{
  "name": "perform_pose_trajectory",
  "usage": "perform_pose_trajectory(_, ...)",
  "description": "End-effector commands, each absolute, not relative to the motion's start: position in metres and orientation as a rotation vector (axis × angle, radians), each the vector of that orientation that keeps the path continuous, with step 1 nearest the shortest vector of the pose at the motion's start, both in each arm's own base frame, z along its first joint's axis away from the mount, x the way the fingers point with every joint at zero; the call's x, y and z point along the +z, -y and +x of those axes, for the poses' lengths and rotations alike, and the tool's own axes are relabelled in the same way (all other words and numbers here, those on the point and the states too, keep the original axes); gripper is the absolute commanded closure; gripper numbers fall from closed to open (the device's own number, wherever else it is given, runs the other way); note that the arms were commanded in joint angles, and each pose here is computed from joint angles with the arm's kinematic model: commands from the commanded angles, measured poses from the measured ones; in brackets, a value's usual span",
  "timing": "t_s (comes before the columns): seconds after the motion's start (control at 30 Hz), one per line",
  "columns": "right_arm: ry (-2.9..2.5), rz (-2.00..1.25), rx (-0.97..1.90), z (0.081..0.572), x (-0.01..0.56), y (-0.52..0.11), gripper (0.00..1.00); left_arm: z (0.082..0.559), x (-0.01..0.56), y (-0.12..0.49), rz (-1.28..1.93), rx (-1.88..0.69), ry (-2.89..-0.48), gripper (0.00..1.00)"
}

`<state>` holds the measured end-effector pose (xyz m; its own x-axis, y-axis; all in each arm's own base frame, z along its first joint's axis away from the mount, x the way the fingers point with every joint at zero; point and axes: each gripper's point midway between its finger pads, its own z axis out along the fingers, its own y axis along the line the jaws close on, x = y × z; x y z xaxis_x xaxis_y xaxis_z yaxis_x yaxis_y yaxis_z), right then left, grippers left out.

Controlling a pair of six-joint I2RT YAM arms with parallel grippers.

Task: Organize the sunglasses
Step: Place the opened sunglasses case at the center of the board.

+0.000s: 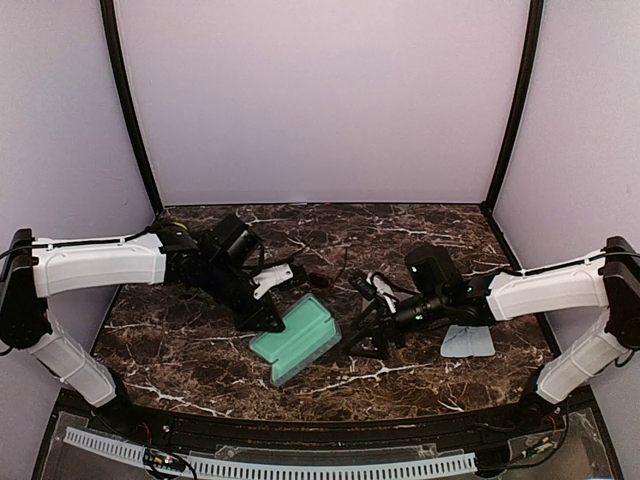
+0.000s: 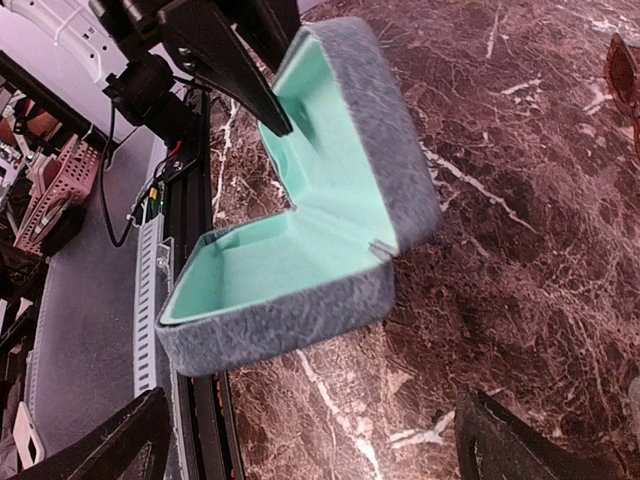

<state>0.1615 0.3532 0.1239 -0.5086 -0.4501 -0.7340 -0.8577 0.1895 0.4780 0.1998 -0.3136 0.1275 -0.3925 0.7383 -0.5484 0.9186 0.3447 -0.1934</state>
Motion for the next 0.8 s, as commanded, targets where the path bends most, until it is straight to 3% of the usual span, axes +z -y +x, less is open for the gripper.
perform_pose_trajectory(0.0, -2.073, -1.197, 1.173, 0.169, 0.12, -0.342, 0.0, 0.208, 0.145, 0.297, 1.514, -0.514, -2.214, 0.96)
perform_pose_trajectory(0.27, -2.231, -0.949, 0.916, 0.208, 0.123, -0.303, 0.0, 0.237, 0.126, 0.268, 1.608, -0.12, -2.321, 0.95)
perform_pose_trajectory(0.63, -2.384, -0.485, 0.505, 0.253, 0.123, -0.225, 0.0, 0.256, 0.095, 0.275, 1.708, 0.089, -2.377, 0.93)
perform_pose_trajectory(0.77, -2.413, -0.415, 0.451, 0.255, 0.117, -0.212, 0.0, 0.258, 0.09, 0.277, 1.739, 0.167, -2.374, 0.86)
